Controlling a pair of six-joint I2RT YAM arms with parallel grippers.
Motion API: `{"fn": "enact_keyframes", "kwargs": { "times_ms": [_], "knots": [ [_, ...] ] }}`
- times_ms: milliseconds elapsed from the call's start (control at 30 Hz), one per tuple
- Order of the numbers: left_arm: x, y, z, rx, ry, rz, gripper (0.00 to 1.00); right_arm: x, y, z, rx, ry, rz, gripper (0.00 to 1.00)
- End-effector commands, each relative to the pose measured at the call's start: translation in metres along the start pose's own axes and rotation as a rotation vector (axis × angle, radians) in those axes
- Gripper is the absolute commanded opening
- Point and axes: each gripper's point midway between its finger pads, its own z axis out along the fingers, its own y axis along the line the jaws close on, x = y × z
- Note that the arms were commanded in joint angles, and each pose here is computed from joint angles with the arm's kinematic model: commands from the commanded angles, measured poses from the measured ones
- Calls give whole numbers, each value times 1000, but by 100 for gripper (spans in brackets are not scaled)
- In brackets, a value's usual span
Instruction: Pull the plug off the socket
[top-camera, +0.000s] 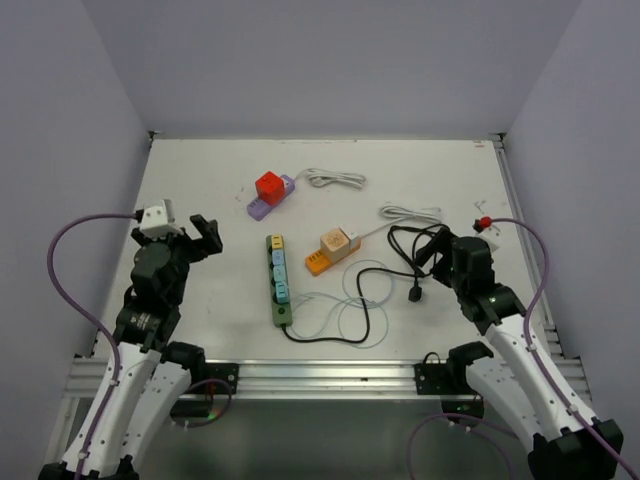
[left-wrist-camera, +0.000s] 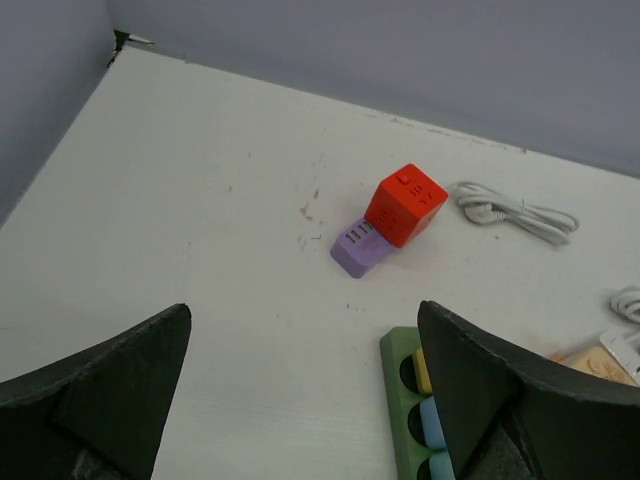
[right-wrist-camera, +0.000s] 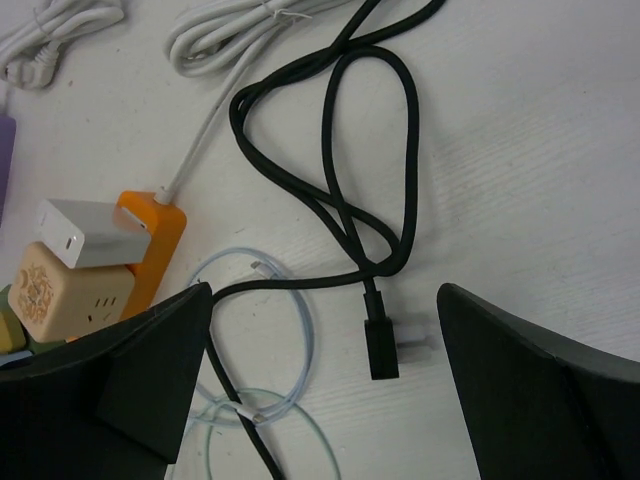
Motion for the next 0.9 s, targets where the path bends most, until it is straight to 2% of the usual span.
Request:
{"fn": "enact_keyframes", "kwargs": {
  "times_ms": [0,67,100,167,233,367,467,600,633,667,733,767,867],
  "knots": [
    [-18,-7,-14,56,-106,30,100,-14,11,-14,-9,-7,84,99],
    [-20,-15,-16,103,-112,35,100,-22,25,-15,-105,-52,77,99],
    [-21,-18,-16,114,-111,37,100,-8,32,-12,-175,-22,40,99],
    [-19,-21,-17,133,-101,47,100,-9,49,-13,-291,-49,43,99],
    [-17,-24,-20,146,-102,45,100,-7,78,-26,-476,-43,12,99],
    [-17,-30,-25,178,-111,45,100,-4,94,-45,-543,40,-57,99],
    [-17,-38,-28,219,-108,47,100,-5,114,-70,-653,21,-46,99],
    [-16,-40,-29,233,-103,45,100,14,136,-82,-658,63,-145,99],
    [-14,-41,-28,236,-95,47,100,41,144,-79,-646,136,-220,99],
    [-14,-42,-28,238,-95,43,100,38,152,-76,-616,95,-253,99],
    [-13,-42,-28,239,-92,46,100,70,176,-85,-630,140,-366,99],
    [-14,-41,-28,234,-97,46,100,77,192,-73,-557,126,-438,99],
    [-15,-37,-28,212,-101,48,100,113,234,-84,-486,126,-604,99]
  ]
}}
